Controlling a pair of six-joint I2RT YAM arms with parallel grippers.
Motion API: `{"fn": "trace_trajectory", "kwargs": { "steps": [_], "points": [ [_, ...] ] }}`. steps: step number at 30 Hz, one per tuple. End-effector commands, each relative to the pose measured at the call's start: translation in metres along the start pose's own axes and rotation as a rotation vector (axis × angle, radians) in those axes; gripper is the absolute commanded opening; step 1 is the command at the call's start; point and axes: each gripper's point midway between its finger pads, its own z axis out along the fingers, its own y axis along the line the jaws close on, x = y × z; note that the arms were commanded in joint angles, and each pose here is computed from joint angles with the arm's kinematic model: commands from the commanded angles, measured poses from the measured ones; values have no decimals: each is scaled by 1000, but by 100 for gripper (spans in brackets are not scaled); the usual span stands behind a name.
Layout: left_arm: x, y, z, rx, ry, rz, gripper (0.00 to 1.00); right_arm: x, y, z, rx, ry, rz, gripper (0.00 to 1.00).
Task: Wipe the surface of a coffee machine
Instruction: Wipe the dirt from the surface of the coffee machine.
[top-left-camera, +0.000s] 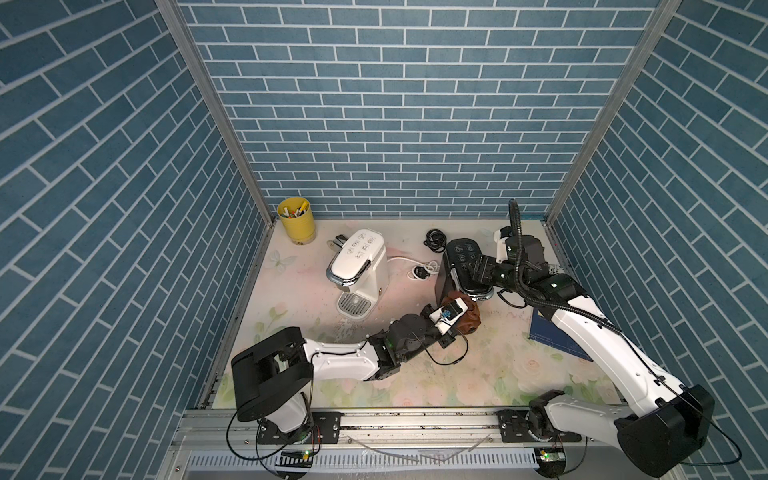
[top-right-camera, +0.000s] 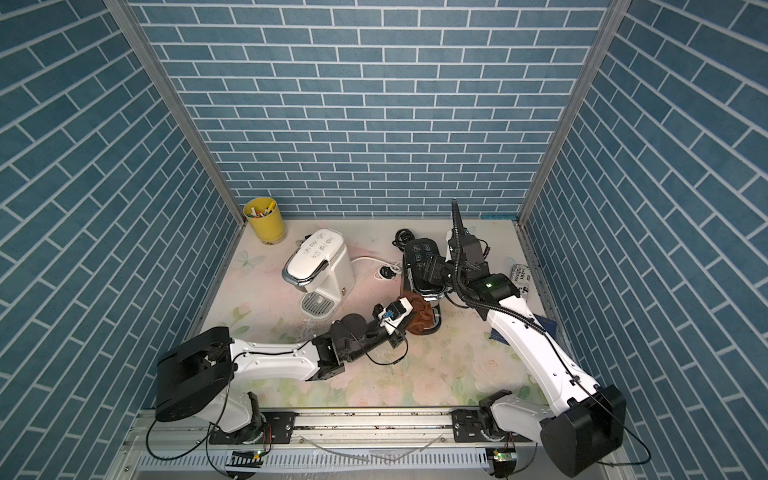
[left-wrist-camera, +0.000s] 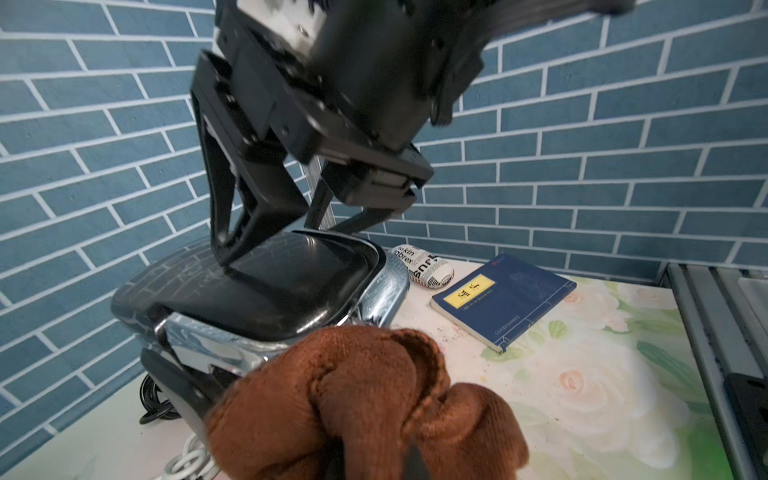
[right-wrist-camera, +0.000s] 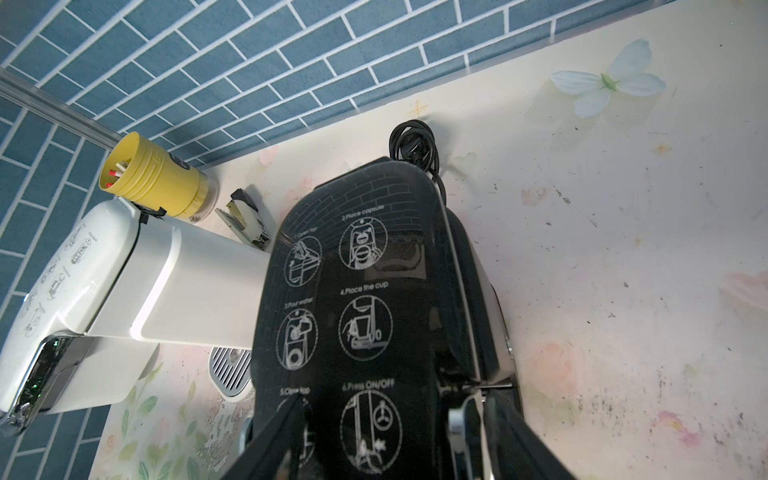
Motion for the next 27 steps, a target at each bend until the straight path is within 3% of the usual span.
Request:
{"fn": "trace_trajectory", "kwargs": {
  "steps": [1,5,9,19,27],
  "points": [
    [-8,13,2,-77,-54,-30,0,60,-37,13,136,233,-33,66],
    [31,16,4,-130,-12,-79,0,61,-37,12,133,234,-33,66],
    [51,24,-6,-188,-57,-171,0,62,-38,10,136,235,-33,66],
    [-7,44,-6,-195,-109,-233,0,62,-38,9,133,230,-30,66],
    [15,45,7,-169,-56,-306,0,64,-36,11,123,236,-27,66]
  ]
}}
